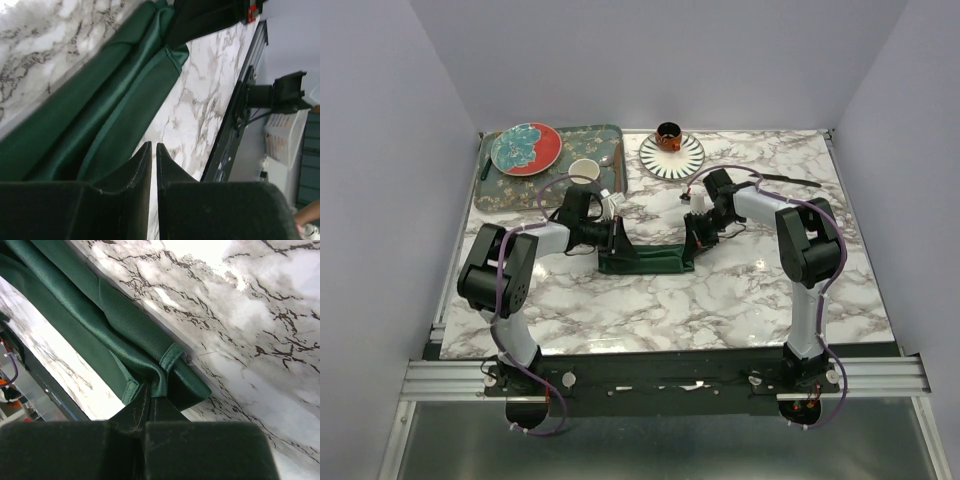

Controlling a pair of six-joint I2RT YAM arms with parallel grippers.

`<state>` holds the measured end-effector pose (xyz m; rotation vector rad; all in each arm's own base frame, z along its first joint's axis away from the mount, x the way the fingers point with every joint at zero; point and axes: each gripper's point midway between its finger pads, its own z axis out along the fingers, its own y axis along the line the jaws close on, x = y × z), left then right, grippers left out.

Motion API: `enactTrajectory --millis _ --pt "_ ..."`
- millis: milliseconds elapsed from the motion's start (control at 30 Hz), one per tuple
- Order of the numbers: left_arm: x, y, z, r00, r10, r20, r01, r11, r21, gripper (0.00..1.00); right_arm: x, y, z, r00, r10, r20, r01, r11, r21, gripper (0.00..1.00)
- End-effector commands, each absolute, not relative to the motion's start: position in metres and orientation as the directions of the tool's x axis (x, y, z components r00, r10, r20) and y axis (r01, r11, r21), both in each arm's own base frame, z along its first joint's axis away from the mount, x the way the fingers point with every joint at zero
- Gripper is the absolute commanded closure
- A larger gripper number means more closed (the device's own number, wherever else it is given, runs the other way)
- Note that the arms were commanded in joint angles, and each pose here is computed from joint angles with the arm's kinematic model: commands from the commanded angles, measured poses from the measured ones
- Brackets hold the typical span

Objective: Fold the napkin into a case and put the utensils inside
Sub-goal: Smooth out the smaller rectangle-folded napkin at the center of the board.

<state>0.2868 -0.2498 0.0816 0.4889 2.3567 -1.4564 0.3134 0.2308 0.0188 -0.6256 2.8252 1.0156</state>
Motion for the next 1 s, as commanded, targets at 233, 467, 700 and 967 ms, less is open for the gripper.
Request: enactTrajectory --millis 233,467,700,967 --pt "0.314 -0.243 0.017 -0.969 -0.045 -0.243 0.189 0.495 -0.848 0.94 0.313 0.218 0.0 -0.901 -0.395 -0.178 -0.425 0.727 0.539 0.99" --pt "0.307 -0.236 -0.005 -0.981 -0.052 -0.186 0.131 0.527 -0.84 1.0 0.315 0.223 0.047 -0.889 -0.393 -0.234 -0.454 0.696 0.557 0.81" --pt "0.306 -0.234 -0.006 -0.979 -0.037 -0.198 0.148 0.534 -0.833 1.0 0.323 0.231 0.102 -0.85 -0.366 -0.378 -0.524 0.649 0.551 0.55" --pt "0.306 -0.234 -0.008 -0.98 -0.037 -0.196 0.146 0.538 -0.83 1.0 0.309 0.289 0.116 -0.88 -0.321 -0.351 -0.473 0.509 0.719 0.63"
